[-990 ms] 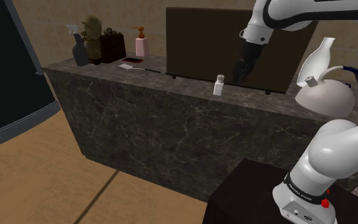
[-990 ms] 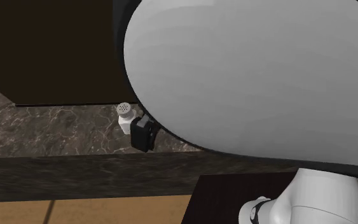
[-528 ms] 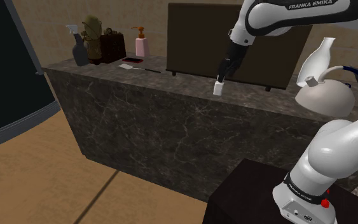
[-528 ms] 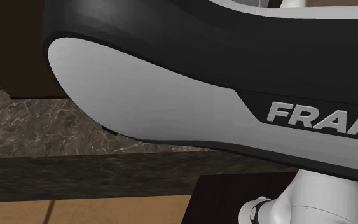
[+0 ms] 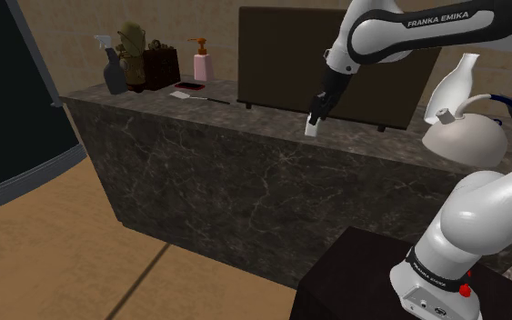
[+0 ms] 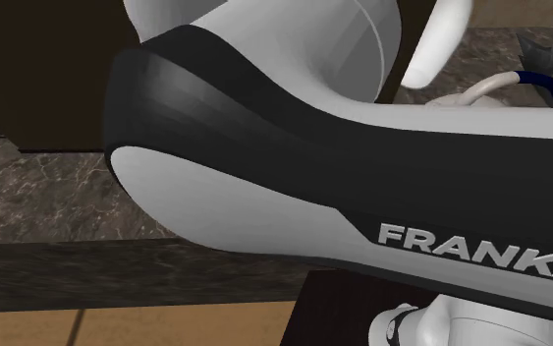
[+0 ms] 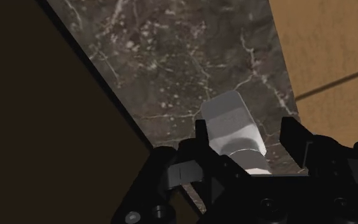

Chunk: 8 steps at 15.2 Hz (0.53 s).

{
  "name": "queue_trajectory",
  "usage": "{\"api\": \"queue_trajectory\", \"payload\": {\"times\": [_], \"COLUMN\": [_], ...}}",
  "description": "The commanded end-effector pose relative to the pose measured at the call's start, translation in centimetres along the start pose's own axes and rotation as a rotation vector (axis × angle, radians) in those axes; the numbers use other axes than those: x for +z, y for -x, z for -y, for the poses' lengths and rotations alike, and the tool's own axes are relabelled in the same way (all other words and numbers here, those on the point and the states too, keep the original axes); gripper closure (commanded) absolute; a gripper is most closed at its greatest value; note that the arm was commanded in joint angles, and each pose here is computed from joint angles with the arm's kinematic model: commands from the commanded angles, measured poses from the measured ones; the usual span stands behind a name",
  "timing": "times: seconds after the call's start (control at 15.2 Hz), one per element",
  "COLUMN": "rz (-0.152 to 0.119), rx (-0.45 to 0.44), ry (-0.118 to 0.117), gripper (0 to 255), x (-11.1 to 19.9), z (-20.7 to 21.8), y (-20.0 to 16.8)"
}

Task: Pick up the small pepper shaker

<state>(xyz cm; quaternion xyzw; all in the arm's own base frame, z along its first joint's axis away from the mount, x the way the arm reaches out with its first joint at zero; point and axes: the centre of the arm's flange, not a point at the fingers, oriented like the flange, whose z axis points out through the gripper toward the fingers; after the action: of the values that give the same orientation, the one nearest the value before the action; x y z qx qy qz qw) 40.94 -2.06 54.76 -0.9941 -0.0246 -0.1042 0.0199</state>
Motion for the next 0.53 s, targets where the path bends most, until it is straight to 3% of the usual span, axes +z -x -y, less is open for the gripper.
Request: {"api": "queue_trajectory", "payload": {"times": [0.0, 0.46], "rz": [0.028, 0.029], "rx": [0.022, 0.021], "ry": [-0.007, -0.008], "gripper": [255, 255], "x": [0.93, 1.06], "z": [-0.87, -0.60], "y": [0.39, 0.20]}}
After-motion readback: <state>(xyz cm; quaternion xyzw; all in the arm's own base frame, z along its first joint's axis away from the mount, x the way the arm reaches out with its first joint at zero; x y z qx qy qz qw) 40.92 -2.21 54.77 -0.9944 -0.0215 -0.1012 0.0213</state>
